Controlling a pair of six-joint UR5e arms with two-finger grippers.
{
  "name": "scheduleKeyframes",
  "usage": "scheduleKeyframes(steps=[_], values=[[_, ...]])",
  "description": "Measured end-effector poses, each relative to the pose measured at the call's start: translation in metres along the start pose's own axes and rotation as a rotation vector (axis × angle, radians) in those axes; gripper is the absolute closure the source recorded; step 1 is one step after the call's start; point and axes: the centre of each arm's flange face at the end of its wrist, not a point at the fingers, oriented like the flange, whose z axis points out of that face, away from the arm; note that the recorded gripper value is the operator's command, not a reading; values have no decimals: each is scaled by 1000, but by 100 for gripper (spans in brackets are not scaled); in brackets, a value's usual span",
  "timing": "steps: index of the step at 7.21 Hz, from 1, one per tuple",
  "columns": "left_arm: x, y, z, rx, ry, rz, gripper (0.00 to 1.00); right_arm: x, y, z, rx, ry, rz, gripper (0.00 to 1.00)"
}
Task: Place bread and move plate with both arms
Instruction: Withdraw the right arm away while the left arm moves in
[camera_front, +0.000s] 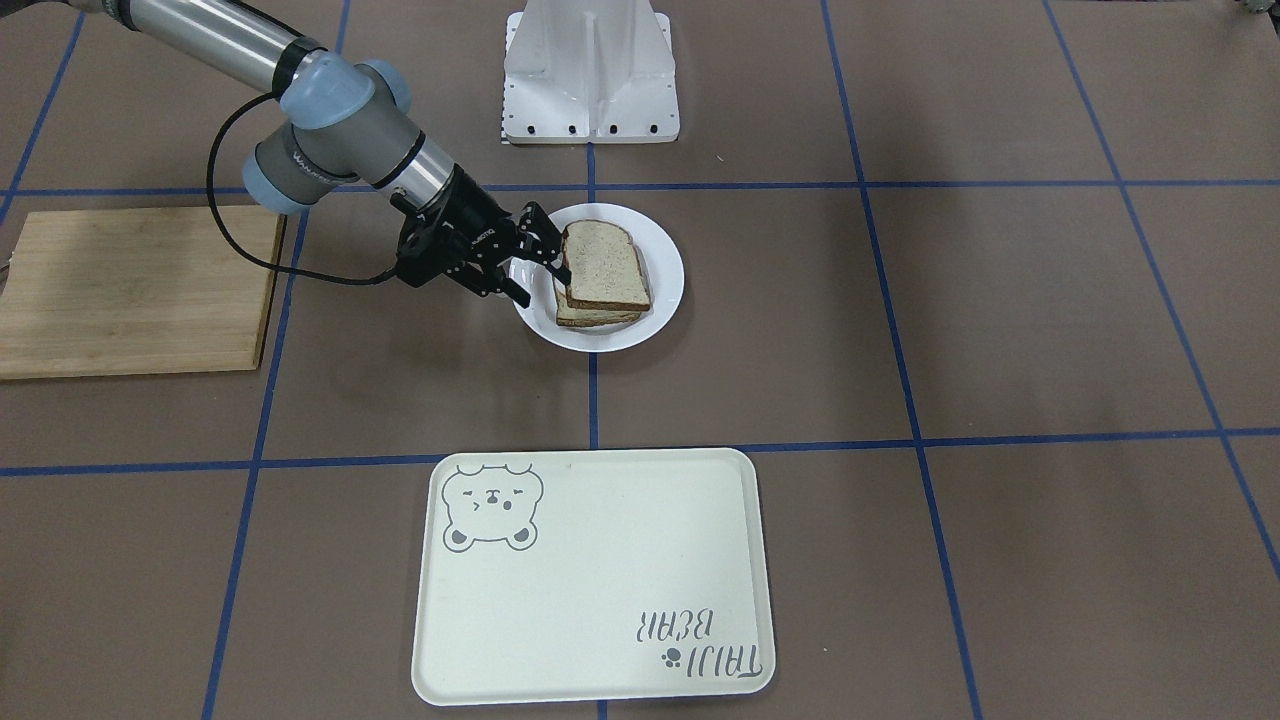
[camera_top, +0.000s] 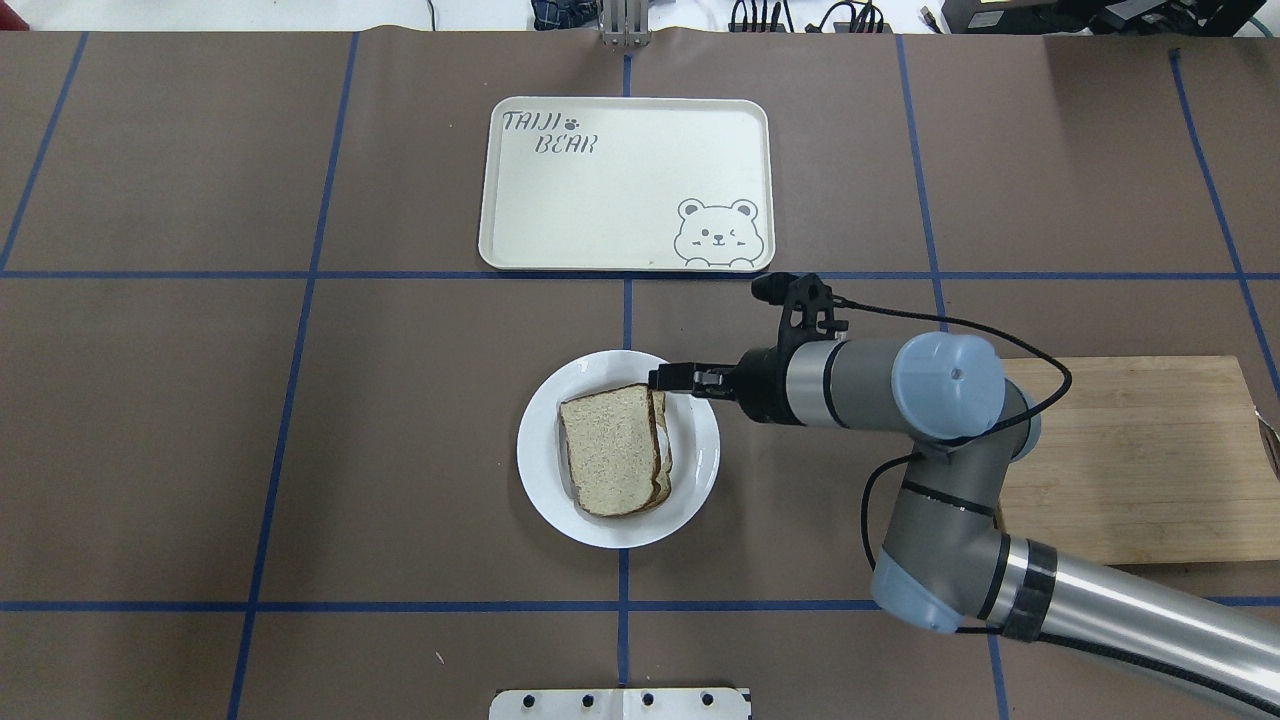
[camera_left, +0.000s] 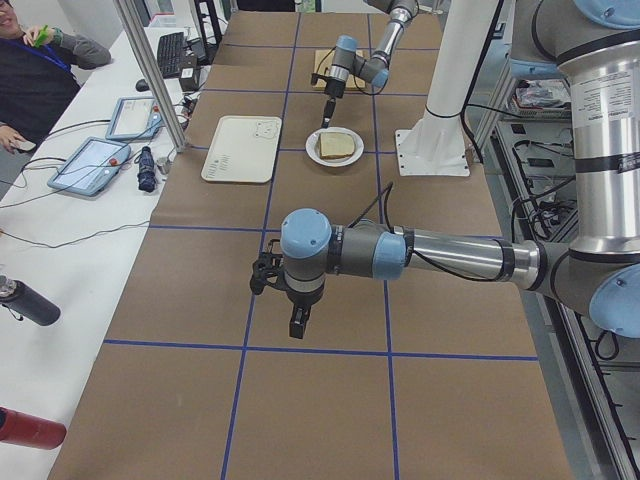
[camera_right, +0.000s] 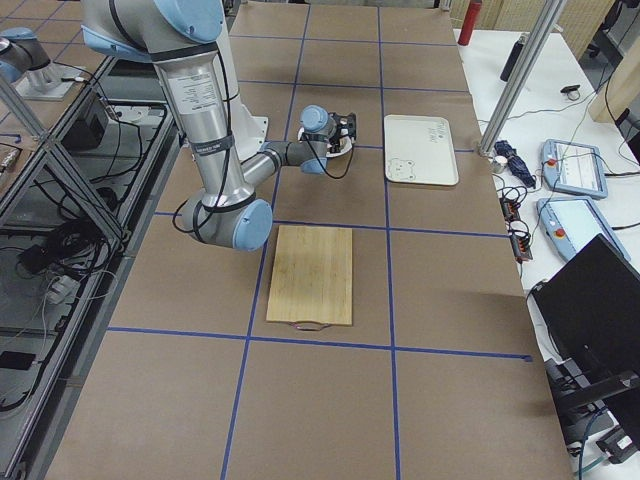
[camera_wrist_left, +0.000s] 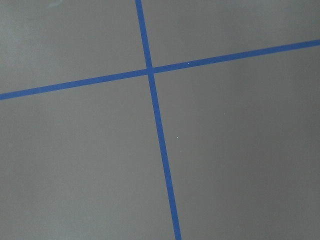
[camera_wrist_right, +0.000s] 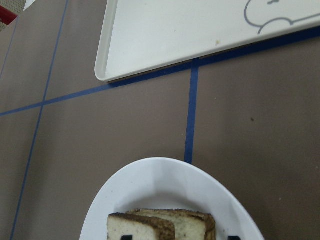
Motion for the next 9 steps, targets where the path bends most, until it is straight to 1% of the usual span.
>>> scheduleKeyframes(steps=[1,2,3,4,5,6,7,8,9], values=[[1,-1,-1,2,0,3,2,6,-39,-21,-3,22,20,0],[4,-4,-4,7,0,8,2,10,-80,-53,-9,66,52,0],[6,-6,-5,11,0,13,1,15,-121,-89,-16,122,95,0],[8,-9,-8,16,-1,19,2,30,-160,-127,-23,185,119,0],[11,-15,-11,26,-2,30,2,60,-191,-163,-29,258,89,0],[18,-28,-19,46,-4,52,2,107,-212,-197,-48,348,30,0],[30,-51,-32,83,-8,91,2,169,-221,-234,-88,449,-53,0],[44,-77,-48,131,-12,141,2,233,-217,-277,-146,537,-137,0],[56,-97,-61,173,-14,184,2,297,-204,-325,-213,605,-206,0]])
